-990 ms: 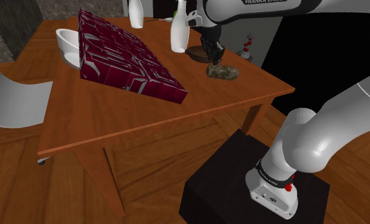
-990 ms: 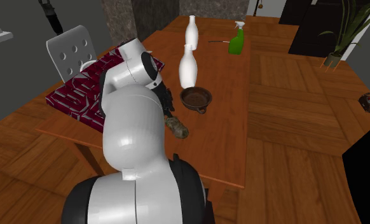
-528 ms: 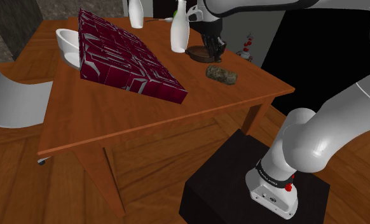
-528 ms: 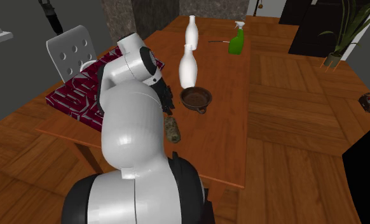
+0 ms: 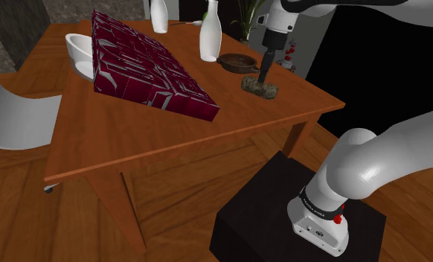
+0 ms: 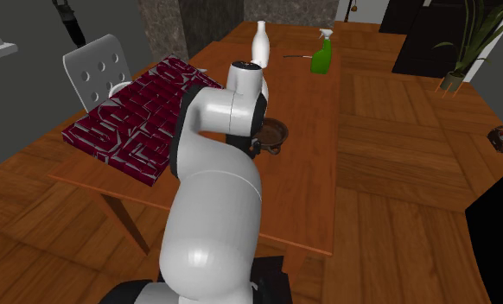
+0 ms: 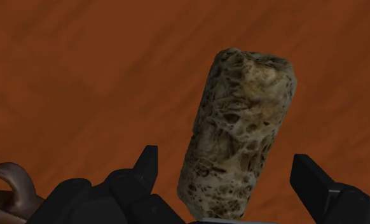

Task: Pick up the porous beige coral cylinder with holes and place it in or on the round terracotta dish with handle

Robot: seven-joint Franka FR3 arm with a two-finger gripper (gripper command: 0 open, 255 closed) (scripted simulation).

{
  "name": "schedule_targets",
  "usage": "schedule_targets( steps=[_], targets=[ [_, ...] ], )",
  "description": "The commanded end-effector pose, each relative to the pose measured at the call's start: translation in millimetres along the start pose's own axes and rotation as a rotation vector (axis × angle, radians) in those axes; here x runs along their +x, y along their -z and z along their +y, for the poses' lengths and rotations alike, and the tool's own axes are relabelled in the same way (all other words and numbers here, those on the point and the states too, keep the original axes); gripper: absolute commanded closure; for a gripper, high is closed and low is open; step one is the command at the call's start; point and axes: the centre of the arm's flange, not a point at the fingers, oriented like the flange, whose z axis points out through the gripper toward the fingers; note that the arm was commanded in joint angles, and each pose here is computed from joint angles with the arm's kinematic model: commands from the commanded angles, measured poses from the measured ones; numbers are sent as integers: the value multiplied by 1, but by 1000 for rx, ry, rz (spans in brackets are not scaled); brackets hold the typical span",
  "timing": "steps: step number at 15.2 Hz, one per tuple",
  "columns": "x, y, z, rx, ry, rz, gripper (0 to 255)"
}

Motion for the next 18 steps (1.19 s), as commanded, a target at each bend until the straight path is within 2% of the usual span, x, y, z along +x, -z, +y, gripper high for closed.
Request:
schedule_targets(
  steps=[1, 5, 12, 13, 18],
  targets=[
    [-2, -10, -1, 10, -25, 11, 0],
    [-2, -29, -1, 10, -25, 11, 0],
    [-2, -29, -1, 10, -25, 11, 0],
    [-2, -29, -1, 10, -25, 11, 255],
    [-1, -29, -1, 10, -25, 11, 255]
  ],
)
